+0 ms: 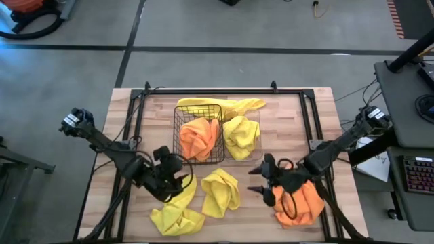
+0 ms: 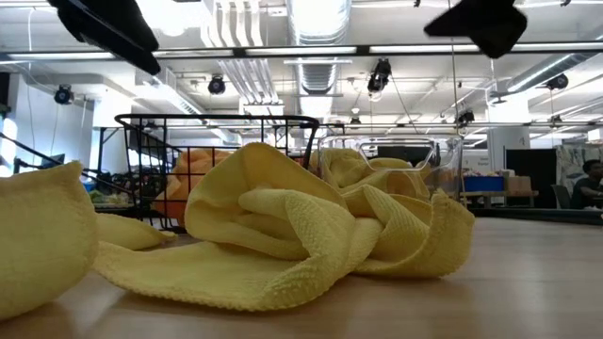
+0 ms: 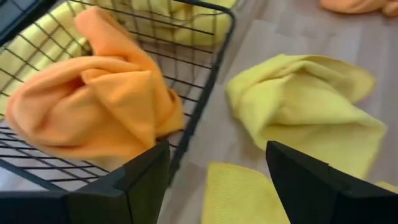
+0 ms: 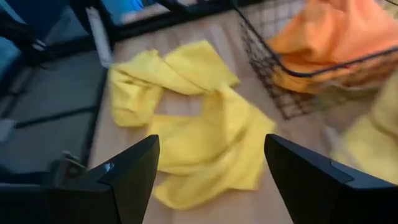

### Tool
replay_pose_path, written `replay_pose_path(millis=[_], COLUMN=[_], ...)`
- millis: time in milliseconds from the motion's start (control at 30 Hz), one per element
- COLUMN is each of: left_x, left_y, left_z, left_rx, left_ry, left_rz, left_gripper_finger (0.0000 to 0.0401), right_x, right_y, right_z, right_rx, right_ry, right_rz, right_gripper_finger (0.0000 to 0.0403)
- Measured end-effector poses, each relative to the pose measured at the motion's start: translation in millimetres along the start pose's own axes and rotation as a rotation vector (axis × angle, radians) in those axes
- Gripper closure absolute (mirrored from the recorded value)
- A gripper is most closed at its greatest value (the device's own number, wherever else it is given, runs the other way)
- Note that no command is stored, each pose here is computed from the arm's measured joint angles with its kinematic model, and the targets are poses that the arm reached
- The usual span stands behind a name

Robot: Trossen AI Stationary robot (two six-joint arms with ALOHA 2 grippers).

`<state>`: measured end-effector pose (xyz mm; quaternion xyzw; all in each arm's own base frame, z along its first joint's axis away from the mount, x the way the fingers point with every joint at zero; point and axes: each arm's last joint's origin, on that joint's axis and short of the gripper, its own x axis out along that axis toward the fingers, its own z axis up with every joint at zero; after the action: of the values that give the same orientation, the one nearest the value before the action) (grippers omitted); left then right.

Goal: Sort microfiber towel by color & place in baskets
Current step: Put the yellow microfiber towel into the transparent bin

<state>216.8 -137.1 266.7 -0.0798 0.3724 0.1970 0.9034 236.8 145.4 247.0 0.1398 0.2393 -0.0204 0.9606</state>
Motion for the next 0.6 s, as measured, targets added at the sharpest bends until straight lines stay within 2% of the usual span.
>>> replay_pose_path(millis=[167,333,600], left_x=[-14,-42,-69], left_y=[-12,-28,-51], left_z=[-6,-7,-28], left_rx=[0.01,-0.005,-0.009], left_ry=[-0.017,-0.038,-0.066], left_rz=[-0.076,-0.191,-0.369], left_gripper_finger=[0.0152,0.0152,0.0152], right_x=[9,16,26], right_y=[13,24,41], right_z=[-15,-26,-29], right_rx=[0.061,0.117,0.136], right_ry=[0.028,0.069,0.09], right_rz=[0.024,0.03,0.042], right_gripper_finger=[0.0117,0.0117,0.0117])
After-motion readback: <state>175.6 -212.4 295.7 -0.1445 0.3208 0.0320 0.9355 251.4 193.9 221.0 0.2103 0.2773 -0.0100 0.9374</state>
